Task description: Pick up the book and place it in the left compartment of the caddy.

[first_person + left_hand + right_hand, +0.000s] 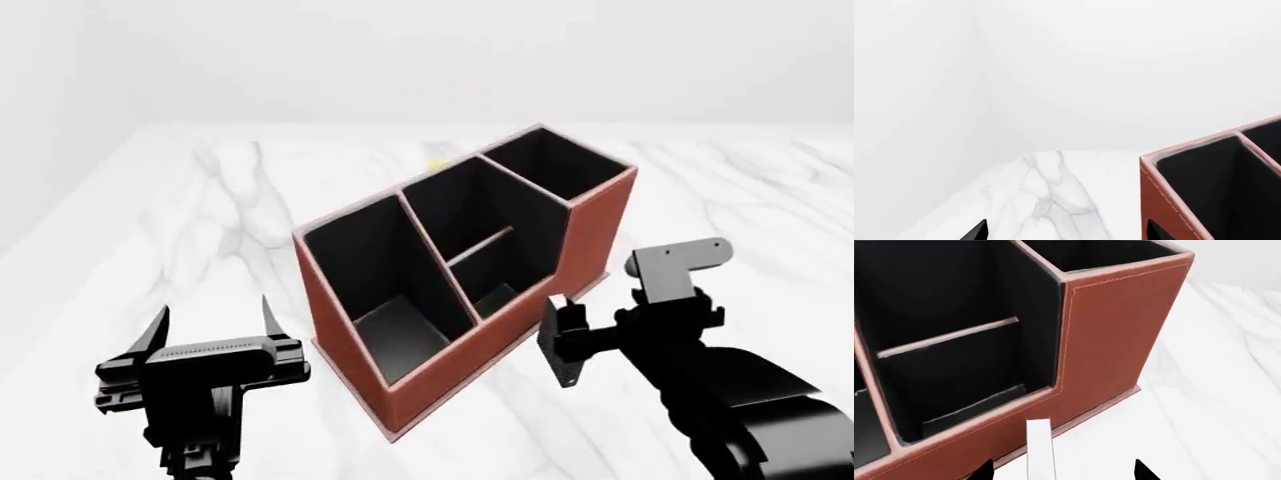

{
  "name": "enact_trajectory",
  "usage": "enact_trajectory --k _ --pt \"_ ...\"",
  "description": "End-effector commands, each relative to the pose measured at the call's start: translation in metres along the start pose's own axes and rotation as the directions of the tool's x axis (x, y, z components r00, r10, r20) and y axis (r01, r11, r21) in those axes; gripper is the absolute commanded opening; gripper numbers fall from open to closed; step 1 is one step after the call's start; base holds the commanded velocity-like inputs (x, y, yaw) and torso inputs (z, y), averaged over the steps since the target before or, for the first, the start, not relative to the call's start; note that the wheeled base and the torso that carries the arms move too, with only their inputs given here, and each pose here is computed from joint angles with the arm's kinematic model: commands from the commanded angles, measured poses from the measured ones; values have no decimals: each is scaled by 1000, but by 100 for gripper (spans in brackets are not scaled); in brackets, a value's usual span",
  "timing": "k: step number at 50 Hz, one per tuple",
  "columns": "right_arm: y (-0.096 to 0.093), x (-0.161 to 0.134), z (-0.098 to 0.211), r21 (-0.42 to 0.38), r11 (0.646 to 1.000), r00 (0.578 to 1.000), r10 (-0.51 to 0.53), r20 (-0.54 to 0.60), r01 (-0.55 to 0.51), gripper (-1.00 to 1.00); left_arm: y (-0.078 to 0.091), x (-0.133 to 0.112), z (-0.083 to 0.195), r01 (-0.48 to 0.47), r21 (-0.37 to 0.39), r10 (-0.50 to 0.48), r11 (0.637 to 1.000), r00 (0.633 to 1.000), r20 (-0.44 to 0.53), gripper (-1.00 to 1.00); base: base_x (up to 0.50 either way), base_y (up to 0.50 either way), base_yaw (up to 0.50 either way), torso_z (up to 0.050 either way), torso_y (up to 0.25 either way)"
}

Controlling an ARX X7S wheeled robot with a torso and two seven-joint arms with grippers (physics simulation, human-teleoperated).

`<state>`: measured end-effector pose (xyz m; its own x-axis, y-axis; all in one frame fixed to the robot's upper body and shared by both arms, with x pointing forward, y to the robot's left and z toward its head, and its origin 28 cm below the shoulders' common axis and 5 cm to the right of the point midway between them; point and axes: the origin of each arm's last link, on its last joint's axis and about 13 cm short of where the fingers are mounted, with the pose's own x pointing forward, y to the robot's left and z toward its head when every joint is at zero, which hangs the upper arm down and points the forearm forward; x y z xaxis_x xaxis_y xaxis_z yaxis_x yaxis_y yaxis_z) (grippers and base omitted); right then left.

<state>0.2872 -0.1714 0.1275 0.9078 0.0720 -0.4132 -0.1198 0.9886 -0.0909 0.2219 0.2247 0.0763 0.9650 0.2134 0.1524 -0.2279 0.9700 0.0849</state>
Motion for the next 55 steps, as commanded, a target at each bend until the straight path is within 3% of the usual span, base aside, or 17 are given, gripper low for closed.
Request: enact_trajectory --k 1,19,20,38,55 --pt "-2 9 -4 3 1000 998 6 -56 -6 100 0 0 -1 -1 0 1 1000 1000 -3 100 0 0 0 0 0" --pt "6 30 -9 -22 1000 981 11 -193 -16 100 -1 0 -2 2 0 -2 1000 1000 -5 100 0 0 0 0 0" --pt "9 43 -13 -49 999 973 4 -230 -15 100 -1 0 -3 2 -1 -2 1000 1000 -9 100 0 0 0 0 0" --pt "11 49 -13 -51 998 970 7 -244 -20 100 -1 0 -4 1 -2 -1 1000 1000 -8 100 0 0 0 0 0" --pt "13 55 -23 -85 996 943 -22 -331 -7 100 -1 0 -3 2 -3 -2 1000 1000 -7 100 0 0 0 0 0"
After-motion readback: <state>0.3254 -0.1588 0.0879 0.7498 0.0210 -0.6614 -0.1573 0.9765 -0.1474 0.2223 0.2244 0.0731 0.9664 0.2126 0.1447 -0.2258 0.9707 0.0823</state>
